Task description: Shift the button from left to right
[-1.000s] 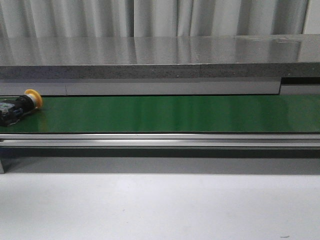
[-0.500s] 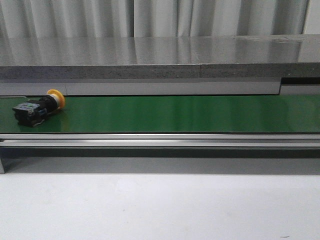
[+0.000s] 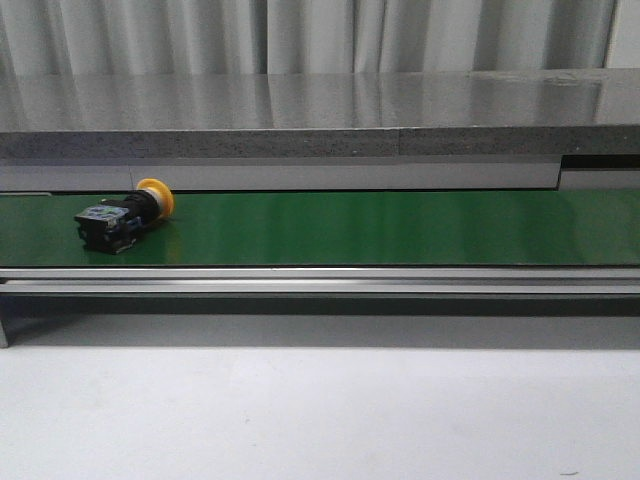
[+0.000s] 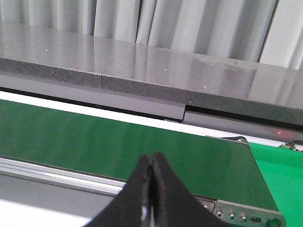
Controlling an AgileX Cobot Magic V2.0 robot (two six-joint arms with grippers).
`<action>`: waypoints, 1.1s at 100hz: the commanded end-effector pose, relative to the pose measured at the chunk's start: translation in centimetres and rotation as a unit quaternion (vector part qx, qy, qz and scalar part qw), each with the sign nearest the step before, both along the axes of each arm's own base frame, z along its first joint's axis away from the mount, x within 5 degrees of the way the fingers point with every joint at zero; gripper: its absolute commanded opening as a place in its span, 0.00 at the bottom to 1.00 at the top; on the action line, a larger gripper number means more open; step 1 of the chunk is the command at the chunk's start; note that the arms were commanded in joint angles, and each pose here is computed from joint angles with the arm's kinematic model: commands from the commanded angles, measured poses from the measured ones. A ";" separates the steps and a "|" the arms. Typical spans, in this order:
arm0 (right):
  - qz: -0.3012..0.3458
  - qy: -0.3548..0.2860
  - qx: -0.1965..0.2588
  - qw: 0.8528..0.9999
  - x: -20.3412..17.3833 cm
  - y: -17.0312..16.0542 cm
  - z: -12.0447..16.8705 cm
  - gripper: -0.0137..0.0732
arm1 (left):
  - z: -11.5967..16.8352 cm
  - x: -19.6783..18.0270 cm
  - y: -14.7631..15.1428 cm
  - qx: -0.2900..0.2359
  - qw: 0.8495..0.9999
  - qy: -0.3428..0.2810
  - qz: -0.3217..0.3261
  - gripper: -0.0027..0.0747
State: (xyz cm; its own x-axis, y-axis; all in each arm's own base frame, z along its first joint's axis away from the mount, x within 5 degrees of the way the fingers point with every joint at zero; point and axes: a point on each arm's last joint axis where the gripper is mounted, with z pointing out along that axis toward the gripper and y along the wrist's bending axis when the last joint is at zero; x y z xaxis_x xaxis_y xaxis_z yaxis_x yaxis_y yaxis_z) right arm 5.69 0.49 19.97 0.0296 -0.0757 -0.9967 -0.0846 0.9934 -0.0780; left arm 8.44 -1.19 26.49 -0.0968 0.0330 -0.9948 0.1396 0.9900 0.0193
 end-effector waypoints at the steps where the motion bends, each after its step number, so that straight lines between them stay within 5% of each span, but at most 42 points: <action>1: 0.000 -0.050 0.000 0.999 -0.2 0.0 0.9 0.08 | 1.3 0.1 0.1 -0.011 0.999 -0.046 0.008 0.71; 26: 0.000 -0.050 0.000 0.999 -0.2 0.0 0.9 0.08 | 1.1 0.1 0.1 -0.011 0.999 -0.042 0.008 0.65; 62: 0.000 -0.050 0.000 0.999 -0.2 0.0 0.9 0.08 | 1.1 0.1 0.1 -0.011 0.999 -0.042 0.008 0.04; 110: 0.000 -0.056 0.000 0.998 -0.2 0.0 1.0 0.08 | 1.1 0.1 0.1 -0.011 0.999 -0.042 0.008 0.04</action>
